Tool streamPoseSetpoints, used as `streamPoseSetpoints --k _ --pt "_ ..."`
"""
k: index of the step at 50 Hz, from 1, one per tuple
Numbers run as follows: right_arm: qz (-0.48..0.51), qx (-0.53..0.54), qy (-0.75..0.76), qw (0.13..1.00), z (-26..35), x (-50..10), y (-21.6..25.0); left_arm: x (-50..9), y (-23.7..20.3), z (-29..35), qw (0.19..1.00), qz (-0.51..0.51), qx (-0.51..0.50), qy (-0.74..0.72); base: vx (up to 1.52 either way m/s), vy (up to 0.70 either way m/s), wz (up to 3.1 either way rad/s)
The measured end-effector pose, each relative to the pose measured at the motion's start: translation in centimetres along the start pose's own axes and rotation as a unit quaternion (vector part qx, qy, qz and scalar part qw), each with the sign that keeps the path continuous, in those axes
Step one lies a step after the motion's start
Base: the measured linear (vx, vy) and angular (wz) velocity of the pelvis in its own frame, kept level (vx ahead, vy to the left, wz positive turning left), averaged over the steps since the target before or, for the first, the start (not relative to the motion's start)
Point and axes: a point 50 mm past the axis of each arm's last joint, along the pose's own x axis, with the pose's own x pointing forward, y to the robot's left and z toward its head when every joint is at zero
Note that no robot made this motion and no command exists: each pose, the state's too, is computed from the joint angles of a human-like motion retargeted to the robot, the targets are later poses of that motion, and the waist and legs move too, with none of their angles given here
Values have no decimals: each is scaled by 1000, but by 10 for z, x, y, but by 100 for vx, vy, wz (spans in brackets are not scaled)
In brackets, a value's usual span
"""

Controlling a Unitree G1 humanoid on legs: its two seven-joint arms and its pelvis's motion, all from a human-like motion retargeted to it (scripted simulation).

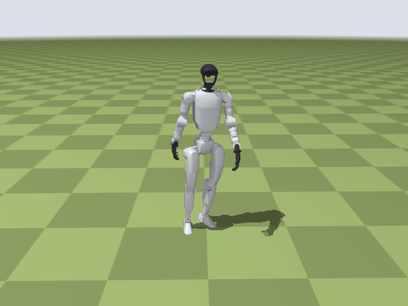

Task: In place motions

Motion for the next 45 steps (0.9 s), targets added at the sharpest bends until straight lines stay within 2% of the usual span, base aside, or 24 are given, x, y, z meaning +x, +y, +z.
streamPoseSetpoints --k 5,8,14,18,23,28,33,40,45 --pt "38 -88 -92 991 69 -14 22 -14 -20 -96 987 -29 -28 155 2 4 9" --pt "62 -153 -176 970 123 -33 42 -36 -31 -157 969 -12 -46 244 0 0 0" --pt "98 -271 -336 897 212 -91 92 -110 -73 -267 899 -1 -205 387 0 0 0" --pt "114 -312 -410 849 243 -126 118 -161 -103 -310 834 -13 -301 461 0 0 0" --pt "119 -337 -450 818 254 -143 130 -193 -121 -329 797 -20 -320 512 0 0 0" --pt "106 -327 -418 841 237 -120 114 -172 -112 -316 824 -35 -290 485 0 0 0" --pt "96 -246 -313 912 187 -70 75 -113 -82 -269 885 -15 -241 397 1 -2 3" --pt "75 -83 -130 985 71 -13 26 -31 -41 -146 959 -39 -170 223 0 -8 18" --pt "50 -10 -39 998 -2 2 8 0 -34 -33 984 -75 -153 41 -2 -8 15"
